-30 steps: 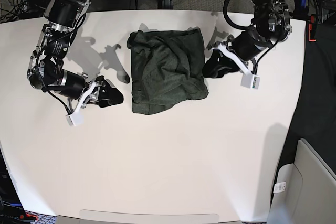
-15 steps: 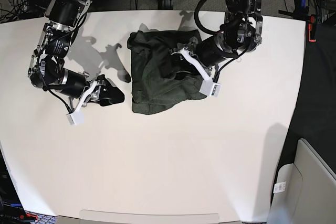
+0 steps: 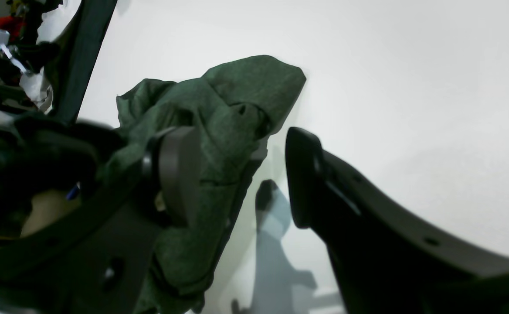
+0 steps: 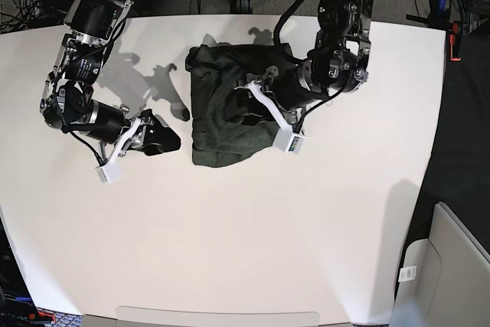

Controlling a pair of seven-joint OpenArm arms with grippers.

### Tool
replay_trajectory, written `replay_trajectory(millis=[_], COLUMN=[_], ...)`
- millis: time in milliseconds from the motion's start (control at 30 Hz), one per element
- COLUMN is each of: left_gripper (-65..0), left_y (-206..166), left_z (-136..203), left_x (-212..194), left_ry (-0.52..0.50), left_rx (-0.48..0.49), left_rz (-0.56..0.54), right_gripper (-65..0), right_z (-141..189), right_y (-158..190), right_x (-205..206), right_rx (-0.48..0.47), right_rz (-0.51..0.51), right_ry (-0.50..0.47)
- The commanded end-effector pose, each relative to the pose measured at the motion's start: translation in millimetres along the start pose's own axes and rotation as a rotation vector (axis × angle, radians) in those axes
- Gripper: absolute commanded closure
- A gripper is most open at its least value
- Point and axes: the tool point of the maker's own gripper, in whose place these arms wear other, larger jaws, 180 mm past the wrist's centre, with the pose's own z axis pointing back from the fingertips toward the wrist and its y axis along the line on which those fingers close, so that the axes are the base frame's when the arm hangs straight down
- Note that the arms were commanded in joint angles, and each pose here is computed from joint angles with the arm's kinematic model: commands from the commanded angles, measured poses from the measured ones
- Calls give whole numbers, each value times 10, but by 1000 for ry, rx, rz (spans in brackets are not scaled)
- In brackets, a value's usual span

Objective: Fold the T-shirt properly
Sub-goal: 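Press and tuck the bundle's edge with the left gripper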

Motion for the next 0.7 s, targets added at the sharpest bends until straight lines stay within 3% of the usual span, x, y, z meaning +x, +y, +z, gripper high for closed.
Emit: replay_trajectory(millis=[0,167,367,667], left_gripper=[-242,-255,-342,-347], left_y=[-87,-186,-189,-272], left_z=[10,-37,-39,-367], left_x=[148,134,202,-101], left_ry=[-52,-52,-75,-16], left_rx=[-27,-49,-47,33], left_rz=[-10,-1,-10,-230], right_gripper=[-324,-324,-324,-324], right_z=[49,48,64,60], right_y=[51,54,37,41], right_x=[204,212,214,214], right_rx=[14,15,10,11], right_rz=[35,35,38,37], right_ry=[-55,-58,-56,-57])
